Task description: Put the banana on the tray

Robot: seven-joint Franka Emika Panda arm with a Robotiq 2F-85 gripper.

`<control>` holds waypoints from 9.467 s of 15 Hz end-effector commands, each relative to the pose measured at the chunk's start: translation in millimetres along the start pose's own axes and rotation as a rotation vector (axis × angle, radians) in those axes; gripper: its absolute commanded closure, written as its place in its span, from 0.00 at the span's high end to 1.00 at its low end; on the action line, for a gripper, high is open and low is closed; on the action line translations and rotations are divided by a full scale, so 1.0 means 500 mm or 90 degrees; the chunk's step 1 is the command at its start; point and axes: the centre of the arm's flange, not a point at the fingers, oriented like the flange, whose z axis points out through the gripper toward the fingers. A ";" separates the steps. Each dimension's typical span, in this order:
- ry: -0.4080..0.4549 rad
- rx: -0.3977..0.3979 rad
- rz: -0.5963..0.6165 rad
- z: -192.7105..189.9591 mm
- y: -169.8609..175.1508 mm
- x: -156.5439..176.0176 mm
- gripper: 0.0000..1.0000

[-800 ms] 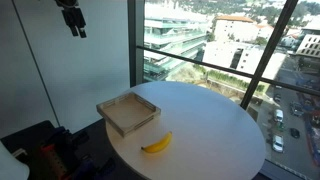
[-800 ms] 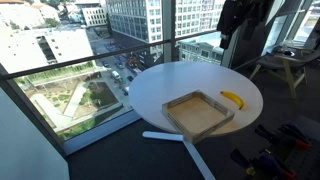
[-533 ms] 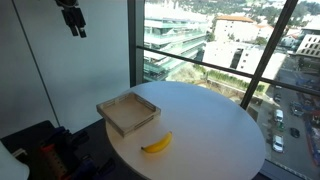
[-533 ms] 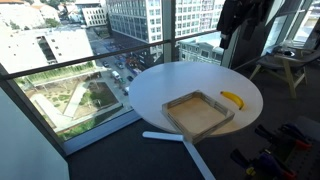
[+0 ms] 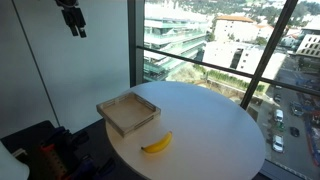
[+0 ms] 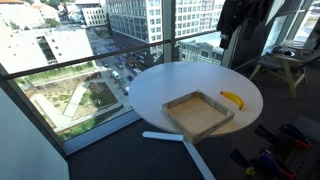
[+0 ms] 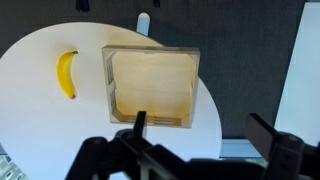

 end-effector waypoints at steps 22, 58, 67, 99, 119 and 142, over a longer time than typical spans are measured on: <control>0.009 0.138 0.061 -0.003 0.060 0.038 1.00; -0.062 0.092 0.186 0.101 0.327 0.083 1.00; -0.041 0.086 0.211 0.157 0.403 0.124 1.00; -0.073 0.081 0.273 0.434 0.501 0.198 1.00; -0.060 0.073 0.307 0.453 0.528 0.243 1.00; -0.071 0.037 0.384 0.626 0.637 0.339 1.00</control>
